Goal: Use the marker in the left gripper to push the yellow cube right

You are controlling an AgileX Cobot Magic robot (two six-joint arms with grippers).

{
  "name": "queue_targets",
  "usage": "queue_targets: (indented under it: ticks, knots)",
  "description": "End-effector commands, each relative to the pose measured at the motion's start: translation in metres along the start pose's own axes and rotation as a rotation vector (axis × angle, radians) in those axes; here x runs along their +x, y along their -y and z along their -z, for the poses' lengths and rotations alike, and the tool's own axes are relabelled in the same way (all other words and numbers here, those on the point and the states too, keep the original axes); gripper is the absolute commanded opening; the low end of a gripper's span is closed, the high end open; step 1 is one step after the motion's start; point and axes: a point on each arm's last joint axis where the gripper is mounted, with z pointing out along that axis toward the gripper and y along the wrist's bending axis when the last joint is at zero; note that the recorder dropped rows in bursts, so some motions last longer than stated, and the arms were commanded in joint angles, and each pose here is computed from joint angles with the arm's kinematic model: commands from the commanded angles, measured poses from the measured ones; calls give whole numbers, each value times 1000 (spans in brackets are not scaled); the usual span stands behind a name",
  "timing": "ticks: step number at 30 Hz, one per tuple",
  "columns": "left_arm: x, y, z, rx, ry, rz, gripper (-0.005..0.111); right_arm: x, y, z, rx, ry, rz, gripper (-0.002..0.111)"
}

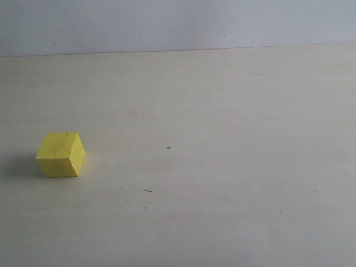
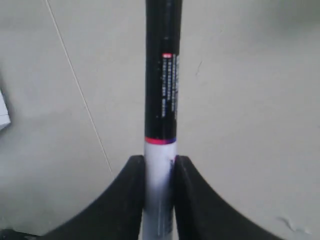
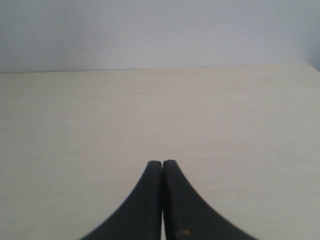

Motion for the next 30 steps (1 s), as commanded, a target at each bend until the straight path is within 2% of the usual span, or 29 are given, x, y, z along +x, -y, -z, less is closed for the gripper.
queue_targets:
  ticks: [1, 3, 4, 8, 9, 10, 18, 19, 23, 27, 30]
  knots:
    - [-10, 0, -32, 47, 215, -55, 0, 0, 0, 0, 6, 9, 5, 0]
    - [-18, 2, -41, 125, 279, -135, 0, 0, 0, 0, 6, 9, 5, 0]
    - [-20, 2, -45, 149, 291, -213, 0, 0, 0, 0, 6, 9, 5, 0]
    - [-24, 8, -66, 279, 258, -450, 0, 0, 0, 0, 6, 9, 5, 0]
    - [-25, 9, -73, 295, 247, -537, 0, 0, 0, 0, 6, 9, 5, 0]
    - [-25, 9, -78, 304, 235, -576, 0, 0, 0, 0, 6, 9, 5, 0]
    - [-31, 9, -116, 328, 154, -617, 0, 0, 0, 0, 6, 9, 5, 0]
    - [-32, 10, -119, 329, 153, -642, 0, 0, 0, 0, 6, 9, 5, 0]
    - [-35, 12, -126, 302, 195, -873, 0, 0, 0, 0, 6, 9, 5, 0]
    - [-40, 10, -130, 271, 251, -866, 0, 0, 0, 0, 6, 9, 5, 0]
    - [-34, 6, -134, 296, 251, -913, 0, 0, 0, 0, 6, 9, 5, 0]
